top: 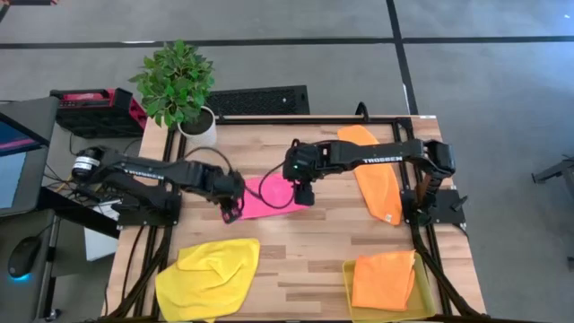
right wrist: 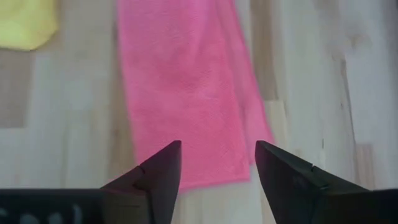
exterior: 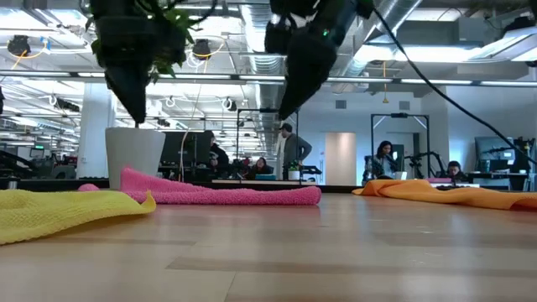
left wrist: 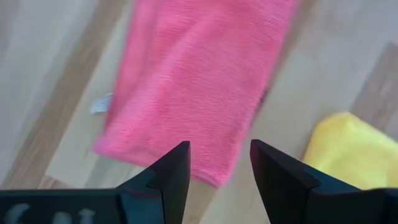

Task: Fold microfiber towels
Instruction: Fold the pink microfiber cloth

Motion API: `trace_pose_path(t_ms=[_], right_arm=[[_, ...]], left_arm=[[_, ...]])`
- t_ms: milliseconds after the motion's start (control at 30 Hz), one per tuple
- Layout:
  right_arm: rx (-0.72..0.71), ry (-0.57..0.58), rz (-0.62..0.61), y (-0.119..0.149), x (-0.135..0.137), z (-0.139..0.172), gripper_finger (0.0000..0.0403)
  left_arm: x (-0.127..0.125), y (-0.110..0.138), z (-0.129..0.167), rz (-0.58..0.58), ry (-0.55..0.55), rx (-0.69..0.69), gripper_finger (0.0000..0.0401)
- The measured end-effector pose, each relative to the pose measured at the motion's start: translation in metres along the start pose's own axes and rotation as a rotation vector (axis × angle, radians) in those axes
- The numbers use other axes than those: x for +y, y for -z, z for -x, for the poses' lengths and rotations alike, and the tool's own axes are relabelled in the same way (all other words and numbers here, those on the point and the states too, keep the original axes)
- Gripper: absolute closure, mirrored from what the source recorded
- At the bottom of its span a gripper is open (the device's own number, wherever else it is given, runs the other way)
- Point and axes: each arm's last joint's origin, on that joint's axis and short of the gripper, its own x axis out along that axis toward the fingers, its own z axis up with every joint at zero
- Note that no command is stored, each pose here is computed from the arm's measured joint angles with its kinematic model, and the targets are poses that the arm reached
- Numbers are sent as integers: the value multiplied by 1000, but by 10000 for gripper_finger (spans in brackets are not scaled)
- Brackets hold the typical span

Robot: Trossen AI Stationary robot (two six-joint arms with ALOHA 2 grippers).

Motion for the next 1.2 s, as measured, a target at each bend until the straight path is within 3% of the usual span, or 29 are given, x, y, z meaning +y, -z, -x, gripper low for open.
trace_pose_path(t_ms=[233, 400, 1000, 1200], right_arm=[[-91, -23, 57, -7, 24, 27, 179], [-130, -31, 75, -10, 33, 37, 180], [-131, -25, 71, -10, 31, 37, 181], [-128, -23, 66, -9, 29, 37, 182]], left_arm=[[-21, 25, -13, -157, 17, 19, 240], [-21, 40, -31, -187, 23, 27, 240], [-20, 58, -94, -308, -65, 117, 240], [-20, 58, -101, -189, -91, 154, 259]])
